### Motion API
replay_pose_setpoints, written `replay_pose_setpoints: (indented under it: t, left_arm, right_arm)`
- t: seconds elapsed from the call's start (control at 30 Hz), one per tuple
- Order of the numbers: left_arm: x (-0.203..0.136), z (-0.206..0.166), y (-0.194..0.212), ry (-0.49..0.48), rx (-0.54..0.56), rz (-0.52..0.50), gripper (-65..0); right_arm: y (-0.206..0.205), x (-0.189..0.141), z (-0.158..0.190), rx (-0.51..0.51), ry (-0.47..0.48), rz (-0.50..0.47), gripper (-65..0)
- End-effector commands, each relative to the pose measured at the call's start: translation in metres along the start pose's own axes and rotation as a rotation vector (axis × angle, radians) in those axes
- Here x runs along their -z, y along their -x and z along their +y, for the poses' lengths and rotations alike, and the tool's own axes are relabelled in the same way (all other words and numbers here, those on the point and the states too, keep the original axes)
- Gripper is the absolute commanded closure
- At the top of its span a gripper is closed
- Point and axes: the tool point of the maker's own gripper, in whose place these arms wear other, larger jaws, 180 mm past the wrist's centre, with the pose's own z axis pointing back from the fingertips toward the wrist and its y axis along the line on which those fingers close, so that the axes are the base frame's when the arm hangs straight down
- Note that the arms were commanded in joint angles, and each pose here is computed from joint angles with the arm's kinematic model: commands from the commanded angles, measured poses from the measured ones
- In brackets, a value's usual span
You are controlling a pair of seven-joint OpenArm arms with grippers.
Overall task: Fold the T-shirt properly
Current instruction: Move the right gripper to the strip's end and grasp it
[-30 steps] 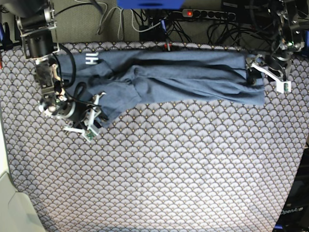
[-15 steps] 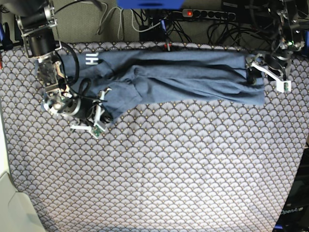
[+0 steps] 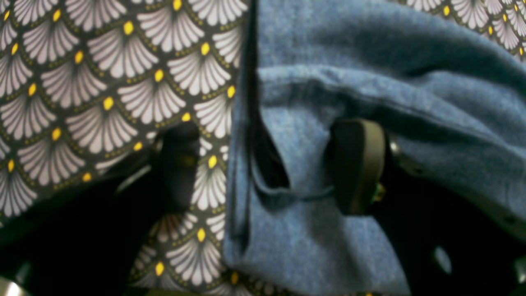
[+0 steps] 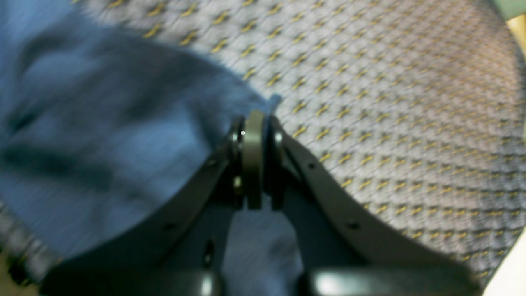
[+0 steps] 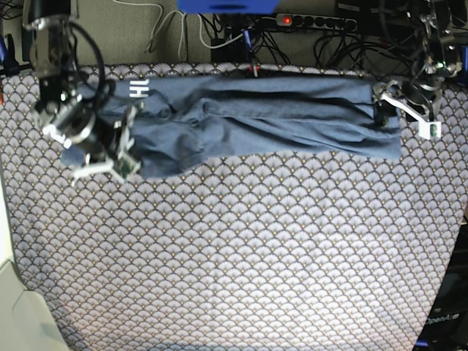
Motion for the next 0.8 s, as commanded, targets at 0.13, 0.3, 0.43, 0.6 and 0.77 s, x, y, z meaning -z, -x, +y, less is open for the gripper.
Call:
replay_pose_setpoints:
  t: [0.13, 0.3, 0.43, 0.6, 0.77]
  left_arm:
    - [-0.002, 0.004, -0.004, -0.005, 0.015, 0.002, -48.6]
    - [-0.002, 0.003, -0.005, -0.005, 0.015, -0.001, -48.6]
    - [-0.002, 0.004, -0.004, -0.006, 0.012, 0.003, -48.6]
    - [-0.001, 0.005, -0.002, -0.008, 0.01, 0.007, -48.6]
    - [-0.002, 0.005, -0.001, -0.008, 0.01, 0.008, -48.9]
  right_arm:
    - [0.014, -0.021, -0.013, 0.039, 0.067, 0.008, 0.0]
    - [0.045, -0.034, -0.005, 0.083, 0.071, 0.076, 0.0]
    - [0.06, -0.041, 0.002, 0.102, 0.063, 0.114, 0.0]
    - [0.08, -0.038, 0.01, 0.135, 0.039, 0.162, 0.0]
    - [0.108, -0.03, 0.018, 0.191, 0.007, 0.22, 0.0]
